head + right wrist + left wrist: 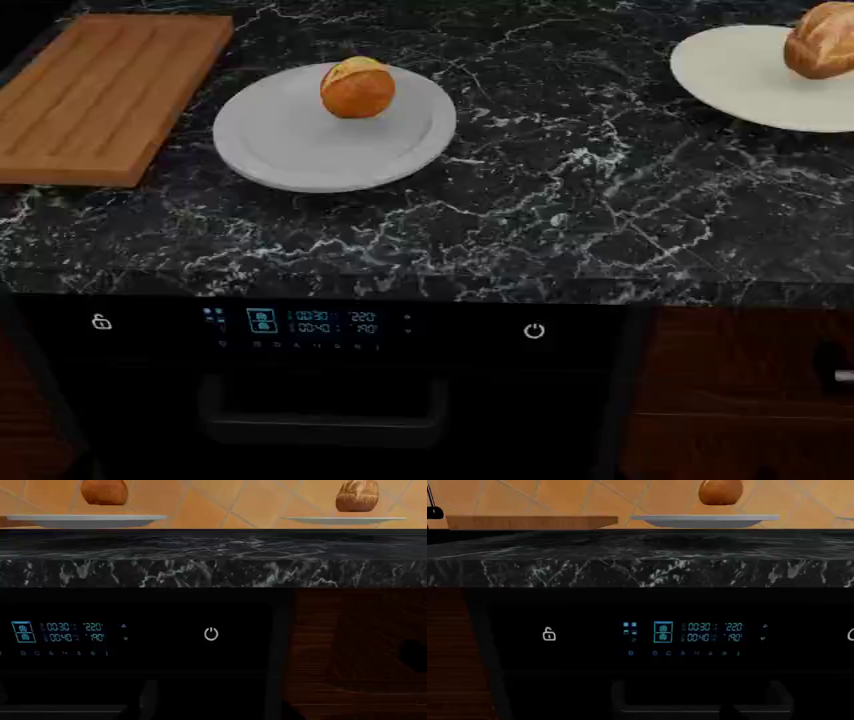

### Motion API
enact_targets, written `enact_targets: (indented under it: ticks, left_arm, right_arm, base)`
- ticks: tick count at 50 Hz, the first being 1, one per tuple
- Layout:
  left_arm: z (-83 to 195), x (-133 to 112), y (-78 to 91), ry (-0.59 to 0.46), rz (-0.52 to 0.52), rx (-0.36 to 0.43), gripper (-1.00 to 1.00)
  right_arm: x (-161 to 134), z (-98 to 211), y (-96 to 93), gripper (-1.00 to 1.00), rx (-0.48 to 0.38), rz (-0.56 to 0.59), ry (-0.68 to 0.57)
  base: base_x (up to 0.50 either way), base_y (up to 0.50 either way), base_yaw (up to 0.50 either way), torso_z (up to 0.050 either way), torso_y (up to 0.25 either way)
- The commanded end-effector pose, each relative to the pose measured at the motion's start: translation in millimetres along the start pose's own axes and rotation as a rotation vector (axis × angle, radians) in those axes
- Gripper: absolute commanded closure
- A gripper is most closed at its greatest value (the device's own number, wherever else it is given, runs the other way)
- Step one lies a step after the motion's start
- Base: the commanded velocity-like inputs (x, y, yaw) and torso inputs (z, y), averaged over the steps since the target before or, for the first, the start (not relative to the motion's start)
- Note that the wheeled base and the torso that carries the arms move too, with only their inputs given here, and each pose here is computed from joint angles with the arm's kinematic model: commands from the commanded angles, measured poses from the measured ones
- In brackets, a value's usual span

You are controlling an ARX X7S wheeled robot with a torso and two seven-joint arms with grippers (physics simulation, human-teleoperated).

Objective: Place all breads on the cutting board.

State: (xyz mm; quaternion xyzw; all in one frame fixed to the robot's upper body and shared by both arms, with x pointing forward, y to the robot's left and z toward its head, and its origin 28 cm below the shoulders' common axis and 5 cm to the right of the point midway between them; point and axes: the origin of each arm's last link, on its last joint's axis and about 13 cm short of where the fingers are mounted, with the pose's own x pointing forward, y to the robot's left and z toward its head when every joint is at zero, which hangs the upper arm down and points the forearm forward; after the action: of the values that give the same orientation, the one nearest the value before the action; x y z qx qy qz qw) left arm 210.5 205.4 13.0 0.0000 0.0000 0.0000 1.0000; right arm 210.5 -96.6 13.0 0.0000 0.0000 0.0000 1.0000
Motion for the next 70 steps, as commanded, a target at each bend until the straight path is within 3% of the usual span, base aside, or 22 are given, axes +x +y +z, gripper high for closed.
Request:
enact_targets:
  ticks: [1, 13, 14, 15, 22, 23, 28, 30, 33, 34, 36, 43, 44, 48, 50, 52, 54, 55, 62, 70]
  left_arm:
    - [0.0, 0.0, 0.1, 0.000, 0.000, 0.000, -1.00]
    - [0.1, -0.3, -0.9, -0.002, -0.004, 0.012, -1.00]
    - [1.8, 7.0, -3.1, -0.004, 0.013, 0.042, -1.00]
    - [0.5, 1.0, -0.4, 0.014, 0.008, 0.025, -1.00]
    - [3.4, -3.6, 1.8, 0.002, 0.005, 0.021, -1.00]
    - [10.9, -5.7, 4.2, 0.005, 0.022, -0.013, -1.00]
    - [59.1, -24.9, 8.0, -0.015, -0.021, 0.014, -1.00]
    - [83.5, -31.1, 9.7, -0.029, -0.067, 0.028, -1.00]
    - [89.9, -32.5, 10.5, -0.032, -0.069, 0.032, -1.00]
    - [110.3, -31.8, 15.2, -0.040, -0.104, 0.007, -1.00]
    - [127.2, -34.7, 17.7, -0.046, -0.117, 0.013, -1.00]
    - [166.1, -36.1, 23.1, -0.089, -0.137, 0.061, -1.00]
    - [171.7, -34.6, 24.6, -0.095, -0.137, 0.064, -1.00]
    - [199.3, -35.3, 29.0, -0.117, -0.143, 0.074, -1.00]
    - [215.3, -35.0, 31.5, -0.133, -0.148, 0.076, -1.00]
    - [227.5, -33.8, 33.4, -0.138, -0.158, 0.080, -1.00]
    - [234.8, -33.4, 34.2, -0.135, -0.165, 0.081, -1.00]
    - [238.9, -33.1, 35.0, -0.137, -0.165, 0.084, -1.00]
    - [251.8, -31.0, 40.0, -0.140, -0.158, 0.076, -1.00]
    - [248.6, -30.5, 40.0, -0.136, -0.153, 0.074, -1.00]
  right_arm:
    - [0.0, 0.0, 0.3, -1.00, 0.000, 0.000, 0.000]
    - [-2.2, 6.2, 1.6, -1.00, -0.013, 0.010, -0.032]
    - [3.3, -5.4, 5.0, -1.00, -0.107, -0.017, 0.007]
    - [-0.2, 0.5, 0.1, -1.00, 0.011, -0.002, 0.001]
    - [-3.7, 2.6, 2.3, -1.00, 0.006, 0.011, 0.008]
    - [-4.7, 5.5, 2.0, -1.00, 0.018, 0.014, 0.011]
    - [-7.7, 44.4, -2.7, -1.00, 0.020, 0.024, 0.028]
    - [-9.9, 71.1, -3.8, -1.00, -0.041, 0.063, 0.024]
    - [-10.6, 78.2, -3.8, -1.00, -0.047, 0.080, 0.029]
    - [-6.5, 116.2, -8.7, -1.00, -0.076, 0.128, -0.061]
    - [-16.0, 133.2, -10.7, -1.00, -0.077, 0.151, 0.013]
    - [-20.0, 181.0, -17.0, -1.00, -0.124, 0.187, -0.021]
    - [-19.2, 187.7, -18.6, -1.00, -0.162, 0.176, -0.029]
    - [-18.6, 209.6, -23.7, -1.00, -0.182, 0.169, -0.060]
    - [-14.7, 226.7, -34.1, -1.00, -0.169, 0.041, -0.090]
    - [-17.8, 238.7, -32.3, -1.00, -0.167, 0.001, -0.106]
    - [-29.6, 244.7, -26.8, -1.00, -0.174, 0.157, -0.100]
    - [-32.8, 249.2, -27.3, -1.00, -0.165, 0.183, -0.102]
    - [-36.5, 265.0, -30.1, -1.00, -0.150, 0.169, -0.124]
    - [-35.8, 270.3, -23.0, -1.00, -0.236, 0.163, -0.132]
  base:
    - [0.00, 0.00, 0.00, 0.000, 0.000]
    - [0.00, 0.00, 0.00, 0.000, 0.000]
    - [0.00, 0.00, 0.00, 0.000, 0.000]
    - [0.00, 0.00, 0.00, 0.000, 0.000]
    - [0.00, 0.00, 0.00, 0.000, 0.000]
    - [0.00, 0.00, 0.00, 0.000, 0.000]
    - [0.00, 0.00, 0.00, 0.000, 0.000]
    - [0.00, 0.00, 0.00, 0.000, 0.000]
    - [0.00, 0.00, 0.00, 0.000, 0.000]
    - [0.00, 0.00, 0.00, 0.000, 0.000]
    - [0.00, 0.00, 0.00, 0.000, 0.000]
    - [0.00, 0.00, 0.00, 0.000, 0.000]
    - [0.00, 0.00, 0.00, 0.000, 0.000]
    - [0.00, 0.00, 0.00, 0.000, 0.000]
    - [0.00, 0.00, 0.00, 0.000, 0.000]
    - [0.00, 0.00, 0.00, 0.000, 0.000]
    - [0.00, 0.00, 0.00, 0.000, 0.000]
    - [0.00, 0.00, 0.00, 0.000, 0.000]
    - [0.00, 0.00, 0.00, 0.000, 0.000]
    - [0.39, -0.01, 0.00, 0.000, 0.000]
